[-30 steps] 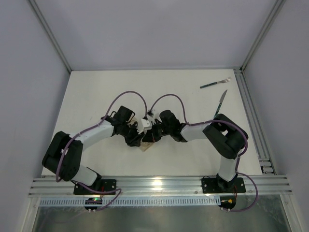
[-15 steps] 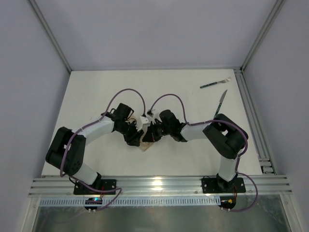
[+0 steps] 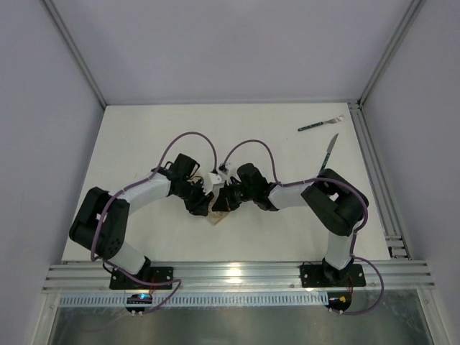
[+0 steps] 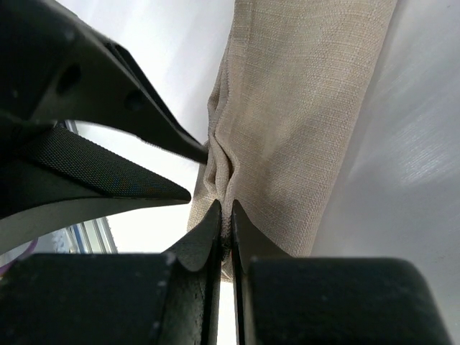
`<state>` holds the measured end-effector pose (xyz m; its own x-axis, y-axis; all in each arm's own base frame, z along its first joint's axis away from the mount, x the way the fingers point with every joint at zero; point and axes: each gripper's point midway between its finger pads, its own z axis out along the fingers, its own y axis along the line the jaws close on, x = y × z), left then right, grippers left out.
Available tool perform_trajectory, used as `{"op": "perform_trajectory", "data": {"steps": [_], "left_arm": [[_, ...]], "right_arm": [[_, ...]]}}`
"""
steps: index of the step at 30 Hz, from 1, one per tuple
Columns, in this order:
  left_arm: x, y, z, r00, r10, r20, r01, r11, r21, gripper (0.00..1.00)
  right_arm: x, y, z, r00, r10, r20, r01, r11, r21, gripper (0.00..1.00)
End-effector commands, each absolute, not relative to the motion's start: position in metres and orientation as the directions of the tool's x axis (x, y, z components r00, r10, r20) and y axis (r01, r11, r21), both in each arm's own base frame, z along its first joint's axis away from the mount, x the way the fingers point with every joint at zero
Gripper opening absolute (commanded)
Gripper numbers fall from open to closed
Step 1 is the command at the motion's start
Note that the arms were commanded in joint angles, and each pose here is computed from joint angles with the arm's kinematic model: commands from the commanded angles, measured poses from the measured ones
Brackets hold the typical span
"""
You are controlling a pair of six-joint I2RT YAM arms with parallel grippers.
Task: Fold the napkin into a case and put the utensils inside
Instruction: Grasp the top corner of the smaller rectangle folded napkin from the folded napkin.
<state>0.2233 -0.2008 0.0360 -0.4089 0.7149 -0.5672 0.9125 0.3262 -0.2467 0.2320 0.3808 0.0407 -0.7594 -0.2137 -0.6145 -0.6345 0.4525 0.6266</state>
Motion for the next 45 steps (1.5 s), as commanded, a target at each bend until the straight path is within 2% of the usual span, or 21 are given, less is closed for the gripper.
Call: {"op": "perform_trajectory", "data": {"steps": [1,5,7,11,20,25,30,36,45], "left_arm": [[0.212,-0.204,0.036,-0.391,0.718,-0.577,0.919,0.266,-0.292,0.31],[0.208,-0.200,0.035,-0.368,0.737,-0.567,0.927,0.245,-0.284,0.27],[0.208,-0.199,0.034,-0.366,0.740,-0.564,0.928,0.243,-0.284,0.21],[0.205,-0.200,0.033,-0.367,0.740,-0.563,0.926,0.234,-0.295,0.00],[0.196,-0.208,0.052,-0.282,0.715,-0.640,0.955,0.145,-0.260,0.00],[0.187,-0.211,0.048,-0.218,0.739,-0.638,0.969,0.086,-0.231,0.00],[0.190,-0.210,0.043,-0.222,0.742,-0.632,0.970,0.105,-0.218,0.00],[0.210,-0.210,0.060,-0.225,0.690,-0.688,0.974,0.171,-0.147,0.00],[0.216,-0.204,0.053,-0.229,0.700,-0.676,0.972,0.194,-0.129,0.00]], "right_arm": [[0.243,0.390,0.054,-0.730,-0.196,-0.655,-0.663,0.434,0.609,0.04],[0.244,0.394,0.055,-0.730,-0.197,-0.654,-0.664,0.428,0.613,0.04],[0.243,0.395,0.054,-0.731,-0.199,-0.653,-0.665,0.426,0.614,0.04],[0.241,0.399,0.056,-0.727,-0.202,-0.656,-0.669,0.421,0.612,0.04],[0.243,0.407,0.064,-0.717,-0.202,-0.667,-0.682,0.400,0.612,0.04],[0.245,0.411,0.061,-0.719,-0.214,-0.662,-0.683,0.398,0.613,0.04],[0.243,0.411,0.049,-0.724,-0.238,-0.647,-0.680,0.405,0.612,0.04],[0.220,0.397,0.023,-0.745,-0.312,-0.590,-0.666,0.401,0.629,0.04],[0.191,0.398,0.029,-0.703,-0.389,-0.595,-0.707,0.293,0.644,0.04]]}}
